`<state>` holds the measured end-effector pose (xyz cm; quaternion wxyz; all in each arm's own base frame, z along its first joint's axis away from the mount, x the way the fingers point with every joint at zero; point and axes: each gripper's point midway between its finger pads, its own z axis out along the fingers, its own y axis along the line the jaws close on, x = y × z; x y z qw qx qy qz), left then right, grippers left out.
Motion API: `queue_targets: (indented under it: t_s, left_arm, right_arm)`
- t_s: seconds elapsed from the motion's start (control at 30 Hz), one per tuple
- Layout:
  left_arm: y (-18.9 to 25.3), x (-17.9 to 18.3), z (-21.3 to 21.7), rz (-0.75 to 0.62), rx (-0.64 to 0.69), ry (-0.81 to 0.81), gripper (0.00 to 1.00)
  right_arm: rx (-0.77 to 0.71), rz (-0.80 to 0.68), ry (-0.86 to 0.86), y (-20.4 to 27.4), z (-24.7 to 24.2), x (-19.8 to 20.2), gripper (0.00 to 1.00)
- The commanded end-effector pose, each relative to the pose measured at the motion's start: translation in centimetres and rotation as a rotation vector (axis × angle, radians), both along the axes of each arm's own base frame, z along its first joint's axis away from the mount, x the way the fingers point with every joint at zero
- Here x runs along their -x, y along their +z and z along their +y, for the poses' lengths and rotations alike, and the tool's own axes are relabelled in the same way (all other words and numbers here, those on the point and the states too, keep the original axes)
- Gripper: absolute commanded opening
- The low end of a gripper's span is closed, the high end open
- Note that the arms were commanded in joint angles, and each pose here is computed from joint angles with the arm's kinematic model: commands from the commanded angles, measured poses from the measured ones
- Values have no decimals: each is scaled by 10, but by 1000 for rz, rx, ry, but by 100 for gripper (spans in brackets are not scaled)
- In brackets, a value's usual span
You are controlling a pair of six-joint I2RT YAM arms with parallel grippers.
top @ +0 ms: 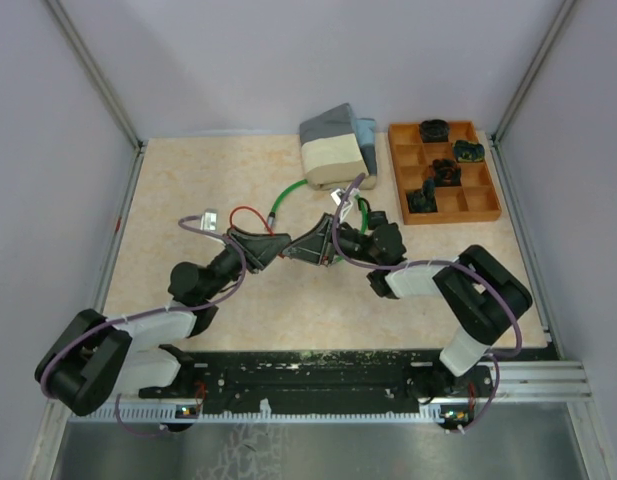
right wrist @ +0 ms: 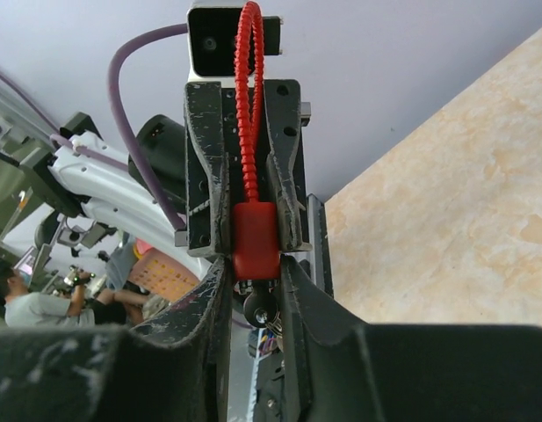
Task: Unlock with the key
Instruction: Unlock the lock.
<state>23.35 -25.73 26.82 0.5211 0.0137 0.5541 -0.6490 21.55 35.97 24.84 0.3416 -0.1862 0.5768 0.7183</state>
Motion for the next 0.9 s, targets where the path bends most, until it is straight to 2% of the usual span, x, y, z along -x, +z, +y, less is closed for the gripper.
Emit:
queue_targets:
  t_s: [0.0,0.23,0.3,0.53,0.87]
  left_arm:
    - [17,-1,3,-75,11,42,30]
    - [18,-6,11,-87,-15,106,46]
    - [16,-8,14,-83,-27,131,49]
    - [12,-14,26,-51,-15,204,53]
    - [-1,-13,31,46,-36,202,59]
  right_arm:
    - [-59,-71,12,22,2,-2,16]
    - [-83,-64,26,28,1,1,10]
    - [-66,-37,28,17,3,-2,10]
    - [-81,-26,12,16,-2,-7,0]
    - [-118,-54,-49,23,-23,-16,0]
